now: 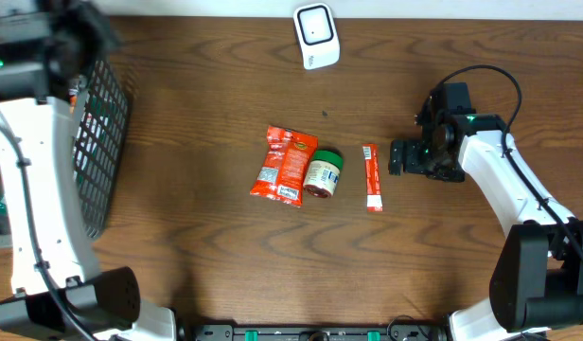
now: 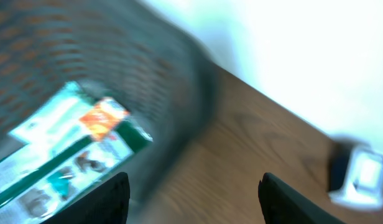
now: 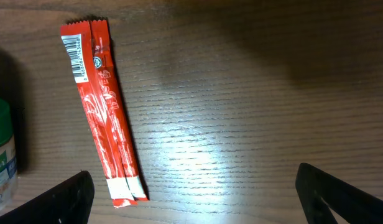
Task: Scan the item barcode
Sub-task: 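Move the left gripper back into the grey basket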
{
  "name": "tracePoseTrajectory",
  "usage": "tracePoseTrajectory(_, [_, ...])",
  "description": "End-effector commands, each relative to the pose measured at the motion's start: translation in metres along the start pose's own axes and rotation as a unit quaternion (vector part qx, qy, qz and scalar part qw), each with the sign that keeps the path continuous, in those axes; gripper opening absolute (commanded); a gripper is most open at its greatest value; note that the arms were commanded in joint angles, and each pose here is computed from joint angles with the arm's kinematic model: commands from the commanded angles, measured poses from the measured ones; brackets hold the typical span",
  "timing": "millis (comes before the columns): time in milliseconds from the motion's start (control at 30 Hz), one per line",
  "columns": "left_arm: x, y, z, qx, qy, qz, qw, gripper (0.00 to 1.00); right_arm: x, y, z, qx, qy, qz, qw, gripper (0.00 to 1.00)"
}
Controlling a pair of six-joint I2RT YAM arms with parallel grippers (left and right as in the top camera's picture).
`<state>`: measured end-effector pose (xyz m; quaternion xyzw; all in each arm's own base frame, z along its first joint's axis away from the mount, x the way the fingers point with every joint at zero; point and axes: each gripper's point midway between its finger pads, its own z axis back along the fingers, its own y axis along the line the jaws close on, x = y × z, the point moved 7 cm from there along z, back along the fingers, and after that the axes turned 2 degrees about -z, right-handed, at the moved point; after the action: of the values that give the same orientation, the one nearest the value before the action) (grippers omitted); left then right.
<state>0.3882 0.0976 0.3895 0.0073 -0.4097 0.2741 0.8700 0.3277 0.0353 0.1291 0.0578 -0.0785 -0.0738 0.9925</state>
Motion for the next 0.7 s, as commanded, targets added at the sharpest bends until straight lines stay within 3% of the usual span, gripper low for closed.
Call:
tracePoseTrajectory(0, [0.013,0.042,-0.02,0.052,-0.006,0.044,0.998,0.67,-0.001,-0.001,0.001,-0.003,-0.002,0.004,1.0,0.99])
tracePoseTrajectory(300, [0.002,0.118,-0.101,0.127,0.06,0.092,0.986,0.72,-0.001,-0.001,0.001,-0.003,-0.002,0.004,1.0,0.99])
tracePoseTrajectory(667, [-0.032,0.142,-0.204,0.138,0.113,0.069,0.982,0.73,-0.001,-0.001,0.001,-0.003,-0.002,0.004,1.0,0.99])
